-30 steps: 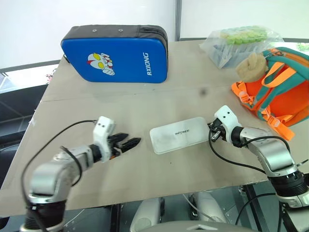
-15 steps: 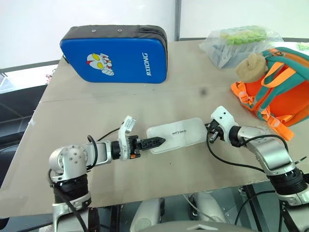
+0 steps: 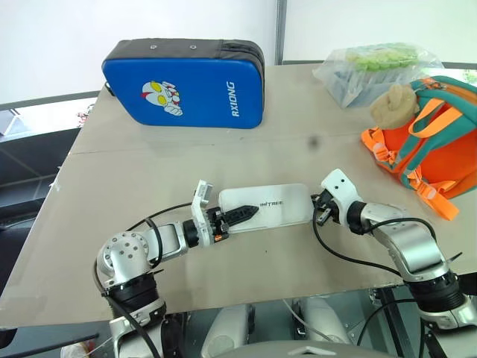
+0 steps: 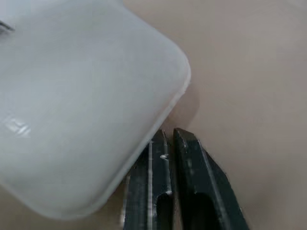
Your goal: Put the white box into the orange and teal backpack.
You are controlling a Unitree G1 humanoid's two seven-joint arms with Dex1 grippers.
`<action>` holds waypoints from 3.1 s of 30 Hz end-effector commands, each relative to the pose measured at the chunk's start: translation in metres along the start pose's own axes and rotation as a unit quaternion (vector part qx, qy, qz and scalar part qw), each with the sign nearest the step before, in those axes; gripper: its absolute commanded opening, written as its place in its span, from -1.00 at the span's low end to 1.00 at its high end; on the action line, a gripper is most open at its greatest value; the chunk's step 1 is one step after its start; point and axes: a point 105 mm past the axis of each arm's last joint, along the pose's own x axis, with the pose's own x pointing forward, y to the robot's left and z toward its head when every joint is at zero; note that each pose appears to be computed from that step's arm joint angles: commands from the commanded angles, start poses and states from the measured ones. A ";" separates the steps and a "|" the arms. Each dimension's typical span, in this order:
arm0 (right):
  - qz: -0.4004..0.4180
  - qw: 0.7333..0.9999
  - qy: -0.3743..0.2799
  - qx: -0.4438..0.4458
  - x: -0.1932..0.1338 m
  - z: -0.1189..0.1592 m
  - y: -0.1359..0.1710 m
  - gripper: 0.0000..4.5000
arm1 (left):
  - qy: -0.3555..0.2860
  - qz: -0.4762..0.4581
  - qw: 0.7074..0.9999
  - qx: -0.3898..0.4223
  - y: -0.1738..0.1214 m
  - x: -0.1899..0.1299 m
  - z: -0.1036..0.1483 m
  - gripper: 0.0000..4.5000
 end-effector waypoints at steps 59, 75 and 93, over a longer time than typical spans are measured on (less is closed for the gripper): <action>0.264 0.936 -0.190 -0.133 -0.038 0.168 0.009 -0.98 | -0.389 0.024 0.888 0.244 -0.059 -0.108 0.132 -0.51; 0.335 0.916 -0.203 -0.086 -0.058 0.154 0.015 -0.98 | -0.149 -0.055 0.813 0.561 -0.123 -0.099 0.113 -0.51; 0.336 0.917 -0.200 -0.084 -0.068 0.150 0.032 -0.98 | 0.011 -0.175 0.752 0.635 -0.136 0.042 0.070 -0.51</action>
